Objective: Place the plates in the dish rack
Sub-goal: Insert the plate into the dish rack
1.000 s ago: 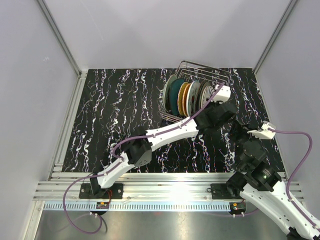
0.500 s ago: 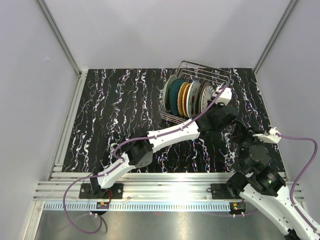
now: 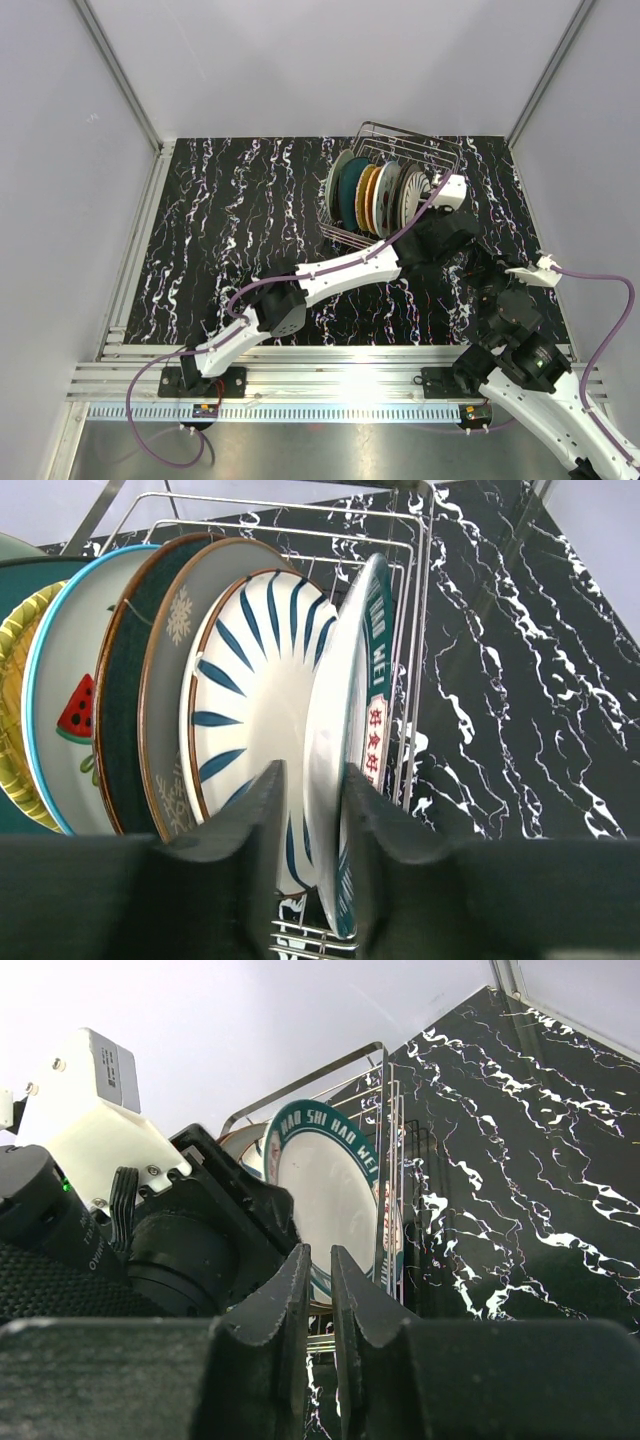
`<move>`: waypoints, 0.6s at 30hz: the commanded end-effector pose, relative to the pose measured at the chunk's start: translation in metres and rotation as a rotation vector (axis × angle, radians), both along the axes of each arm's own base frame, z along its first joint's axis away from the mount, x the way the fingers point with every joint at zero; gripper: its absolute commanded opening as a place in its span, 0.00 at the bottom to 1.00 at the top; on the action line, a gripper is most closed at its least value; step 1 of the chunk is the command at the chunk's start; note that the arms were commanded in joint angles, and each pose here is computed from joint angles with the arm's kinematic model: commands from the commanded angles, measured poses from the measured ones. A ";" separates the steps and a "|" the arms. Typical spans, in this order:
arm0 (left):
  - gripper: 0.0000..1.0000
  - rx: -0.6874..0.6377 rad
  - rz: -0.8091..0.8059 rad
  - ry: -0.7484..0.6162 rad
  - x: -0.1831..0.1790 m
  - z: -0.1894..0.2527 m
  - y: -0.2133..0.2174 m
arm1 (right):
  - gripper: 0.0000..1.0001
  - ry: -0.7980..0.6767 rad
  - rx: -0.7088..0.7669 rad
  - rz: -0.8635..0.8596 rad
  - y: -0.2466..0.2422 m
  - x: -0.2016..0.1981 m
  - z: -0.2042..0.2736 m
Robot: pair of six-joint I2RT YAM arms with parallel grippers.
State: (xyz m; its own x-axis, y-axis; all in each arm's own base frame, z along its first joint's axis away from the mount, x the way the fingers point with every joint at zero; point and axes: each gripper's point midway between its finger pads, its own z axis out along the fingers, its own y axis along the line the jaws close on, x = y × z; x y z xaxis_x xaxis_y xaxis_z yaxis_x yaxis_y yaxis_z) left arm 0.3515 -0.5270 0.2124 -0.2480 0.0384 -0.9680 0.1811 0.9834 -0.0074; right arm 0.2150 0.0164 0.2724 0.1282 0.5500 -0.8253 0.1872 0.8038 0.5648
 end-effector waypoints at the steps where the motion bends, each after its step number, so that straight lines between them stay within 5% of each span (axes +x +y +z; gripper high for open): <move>1: 0.42 -0.081 0.008 -0.033 0.003 0.014 -0.006 | 0.21 -0.024 0.029 -0.012 -0.002 0.000 0.011; 18: 0.73 -0.004 0.052 -0.238 -0.005 0.134 0.064 | 0.24 -0.014 0.012 -0.029 -0.003 0.002 0.012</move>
